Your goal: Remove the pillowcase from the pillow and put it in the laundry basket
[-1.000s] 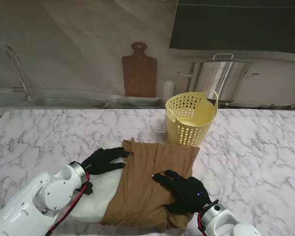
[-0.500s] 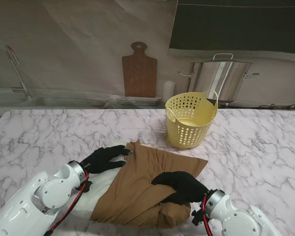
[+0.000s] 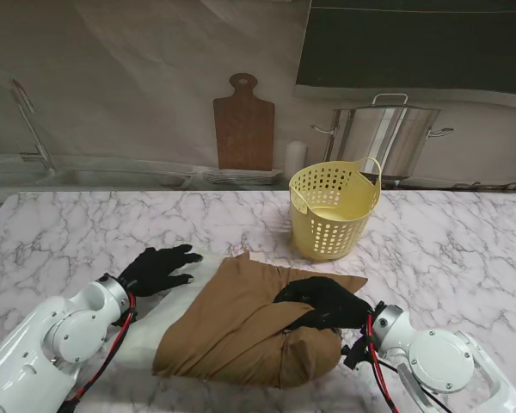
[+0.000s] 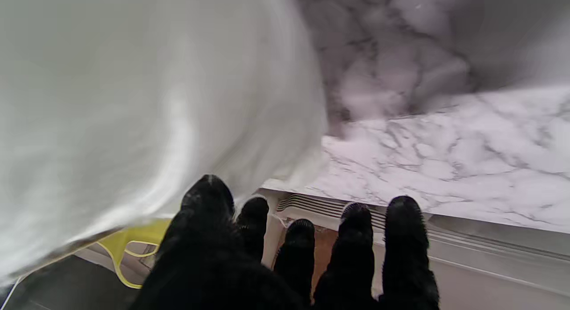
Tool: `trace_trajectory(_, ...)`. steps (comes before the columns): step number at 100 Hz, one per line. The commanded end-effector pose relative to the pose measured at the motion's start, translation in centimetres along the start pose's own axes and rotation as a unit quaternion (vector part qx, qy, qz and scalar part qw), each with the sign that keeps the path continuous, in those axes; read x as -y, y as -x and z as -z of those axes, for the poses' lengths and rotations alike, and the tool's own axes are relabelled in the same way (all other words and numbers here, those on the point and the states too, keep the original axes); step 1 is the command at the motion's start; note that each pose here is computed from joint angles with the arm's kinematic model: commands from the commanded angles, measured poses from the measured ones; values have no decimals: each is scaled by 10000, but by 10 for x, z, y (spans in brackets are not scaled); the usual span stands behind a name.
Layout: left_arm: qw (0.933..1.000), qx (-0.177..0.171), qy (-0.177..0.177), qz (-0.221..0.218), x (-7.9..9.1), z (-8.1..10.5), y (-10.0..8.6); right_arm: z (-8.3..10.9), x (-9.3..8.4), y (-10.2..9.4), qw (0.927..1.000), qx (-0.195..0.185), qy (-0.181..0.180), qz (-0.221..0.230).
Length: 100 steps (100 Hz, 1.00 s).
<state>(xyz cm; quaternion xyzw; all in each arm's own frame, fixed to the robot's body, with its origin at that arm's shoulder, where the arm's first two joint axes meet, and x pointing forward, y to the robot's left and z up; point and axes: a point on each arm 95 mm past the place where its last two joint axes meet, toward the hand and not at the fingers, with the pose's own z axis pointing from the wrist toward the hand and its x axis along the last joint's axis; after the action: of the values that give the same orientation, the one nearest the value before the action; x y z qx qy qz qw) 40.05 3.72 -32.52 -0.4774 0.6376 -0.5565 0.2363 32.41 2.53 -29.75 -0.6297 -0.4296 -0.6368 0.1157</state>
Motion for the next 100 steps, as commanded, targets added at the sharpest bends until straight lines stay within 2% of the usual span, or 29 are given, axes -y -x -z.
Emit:
trace_trajectory(1, 9999, 89, 72, -34, -5, 2, 12, -1, -11, -8, 9998, -64, 90, 156)
trace_trajectory(7, 9985, 194, 173, -473, -4, 3, 18, -1, -15, -10, 9999, -60, 97, 121)
trace_trajectory(14, 9932, 355, 480, -995, -3, 4, 27, -1, -19, -10, 9998, -56, 136, 103)
trace_trajectory(24, 9892, 455, 883, -1080, -6, 3, 34, -2, -24, -10, 9997, -51, 203, 84)
trace_trajectory(30, 9846, 528, 1135, -1221, -8, 4, 37, -2, -26, -10, 9997, -43, 225, 78)
trace_trajectory(40, 9775, 634, 1330, -1510, -8, 5, 42, -3, -29, -10, 9996, -15, 259, 83)
trace_trajectory(48, 9824, 565, 1186, -1330, -13, 5, 44, -3, -31, -9, 9996, -2, 262, 77)
trace_trajectory(59, 9934, 253, 766, -810, -16, 6, 40, -4, -31, -9, 9997, 9, 235, 79)
trace_trajectory(68, 9982, 5, 379, -455, -16, 9, 33, -5, -31, -10, 9997, 2, 222, 71)
trace_trajectory(80, 9992, -365, -39, -126, -12, 16, 23, -7, -32, -10, 9997, 1, 210, 83)
trace_trajectory(100, 9951, -857, -466, 160, -8, 28, 9, -8, -35, -11, 9996, 4, 262, 65)
